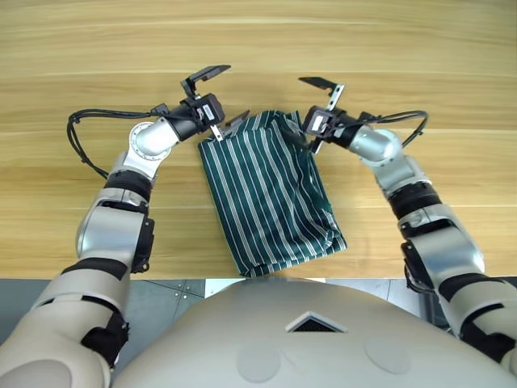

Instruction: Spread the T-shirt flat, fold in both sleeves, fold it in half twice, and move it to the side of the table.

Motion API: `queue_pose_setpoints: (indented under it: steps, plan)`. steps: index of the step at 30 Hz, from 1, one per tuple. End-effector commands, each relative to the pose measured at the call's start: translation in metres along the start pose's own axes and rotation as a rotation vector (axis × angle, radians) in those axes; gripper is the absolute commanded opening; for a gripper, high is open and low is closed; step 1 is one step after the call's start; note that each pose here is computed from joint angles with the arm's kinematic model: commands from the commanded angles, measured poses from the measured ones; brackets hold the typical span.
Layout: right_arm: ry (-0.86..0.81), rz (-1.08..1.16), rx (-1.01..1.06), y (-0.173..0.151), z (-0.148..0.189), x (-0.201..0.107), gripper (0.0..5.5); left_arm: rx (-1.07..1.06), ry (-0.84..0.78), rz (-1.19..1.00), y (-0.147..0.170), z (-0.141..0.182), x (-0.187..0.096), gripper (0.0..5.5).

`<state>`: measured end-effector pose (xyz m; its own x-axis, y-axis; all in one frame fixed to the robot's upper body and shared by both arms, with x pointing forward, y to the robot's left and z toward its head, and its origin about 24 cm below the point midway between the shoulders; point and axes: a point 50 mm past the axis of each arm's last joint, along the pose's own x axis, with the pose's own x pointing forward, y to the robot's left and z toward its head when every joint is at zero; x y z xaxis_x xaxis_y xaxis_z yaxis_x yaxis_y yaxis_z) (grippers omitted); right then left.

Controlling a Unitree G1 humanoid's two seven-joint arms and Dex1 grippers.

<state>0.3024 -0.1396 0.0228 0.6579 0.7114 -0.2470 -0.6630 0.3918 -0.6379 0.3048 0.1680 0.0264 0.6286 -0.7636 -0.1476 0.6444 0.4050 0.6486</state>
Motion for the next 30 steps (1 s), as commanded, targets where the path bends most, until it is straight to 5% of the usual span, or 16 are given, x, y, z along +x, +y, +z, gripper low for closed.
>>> queue_pose_setpoints:
  steps: [1,6,15,23,30]
  plan:
    - [-0.016,-0.110,0.030,-0.026,-0.004,-0.017,5.40,0.022,0.018,-0.011,0.003,0.000,0.002,4.55]
    - [0.050,-0.070,0.020,-0.017,-0.016,-0.020,5.40,0.026,0.019,-0.016,0.000,-0.001,0.002,4.55]
    - [-0.349,0.065,0.099,-0.021,0.047,-0.058,5.40,-0.171,-0.251,-0.223,-0.002,0.021,-0.035,4.55]
    - [-0.211,0.242,0.083,-0.003,0.034,-0.077,5.40,-0.024,0.075,-0.599,-0.020,-0.010,-0.073,4.55]
    - [0.023,0.506,0.054,0.046,-0.001,-0.071,5.40,0.065,0.139,-0.560,-0.031,-0.016,-0.047,4.55]
